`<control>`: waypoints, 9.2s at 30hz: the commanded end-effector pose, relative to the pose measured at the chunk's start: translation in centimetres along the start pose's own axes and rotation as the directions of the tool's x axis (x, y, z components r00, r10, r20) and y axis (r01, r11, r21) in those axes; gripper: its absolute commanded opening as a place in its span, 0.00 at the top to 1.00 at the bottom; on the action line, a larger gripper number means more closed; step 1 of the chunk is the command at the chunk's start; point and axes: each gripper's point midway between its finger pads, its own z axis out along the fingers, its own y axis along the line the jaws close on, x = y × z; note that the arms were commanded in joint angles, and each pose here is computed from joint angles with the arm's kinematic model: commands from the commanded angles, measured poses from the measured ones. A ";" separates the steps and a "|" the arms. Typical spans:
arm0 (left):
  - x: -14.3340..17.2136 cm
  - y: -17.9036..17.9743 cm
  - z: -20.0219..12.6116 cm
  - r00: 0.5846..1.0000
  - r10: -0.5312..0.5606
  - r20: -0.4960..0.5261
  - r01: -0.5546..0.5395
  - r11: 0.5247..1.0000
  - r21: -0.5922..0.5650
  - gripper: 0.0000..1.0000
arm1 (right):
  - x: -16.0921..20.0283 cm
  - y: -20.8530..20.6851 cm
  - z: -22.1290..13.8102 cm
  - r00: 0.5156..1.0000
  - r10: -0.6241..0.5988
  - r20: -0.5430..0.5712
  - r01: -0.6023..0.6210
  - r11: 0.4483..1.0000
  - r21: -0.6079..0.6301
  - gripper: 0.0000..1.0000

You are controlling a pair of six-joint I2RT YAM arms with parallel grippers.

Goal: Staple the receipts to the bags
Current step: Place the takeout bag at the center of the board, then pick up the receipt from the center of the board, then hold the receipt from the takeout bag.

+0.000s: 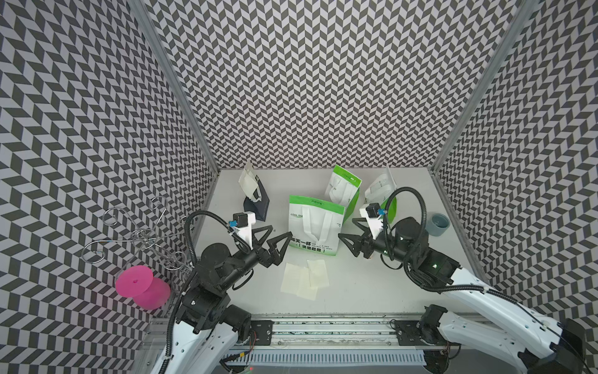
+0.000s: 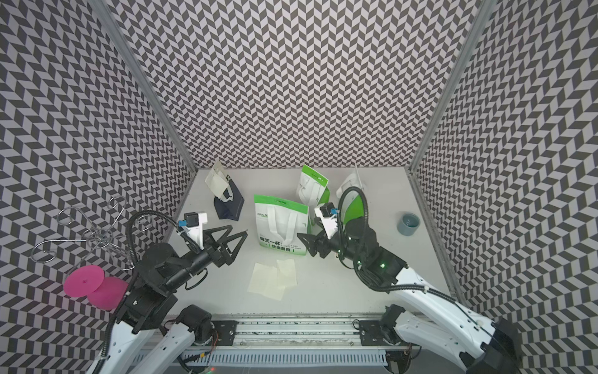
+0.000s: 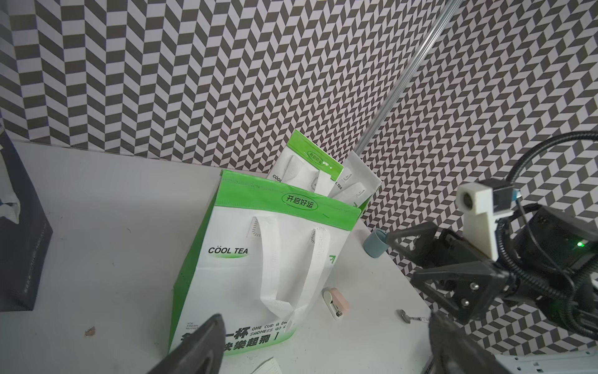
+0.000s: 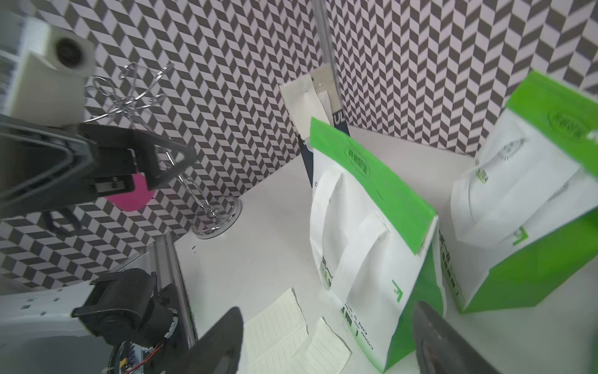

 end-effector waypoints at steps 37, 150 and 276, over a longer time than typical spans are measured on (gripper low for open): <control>0.7 0.0 -2.5 0.999 -0.004 0.037 0.005 1.000 -0.014 0.03 | 19.4 7.0 9.4 0.934 -0.018 -0.357 0.093 0.976 0.195 0.15; 0.8 -1.4 -2.3 1.000 -0.013 0.025 0.011 0.997 0.071 0.03 | 24.9 0.7 6.4 0.865 0.091 -0.493 0.093 0.937 0.336 0.87; -6.9 5.5 17.7 0.984 0.077 -0.159 -0.054 0.989 0.141 0.23 | -0.8 8.3 -0.6 0.998 -0.029 -0.061 0.006 0.939 -0.345 1.00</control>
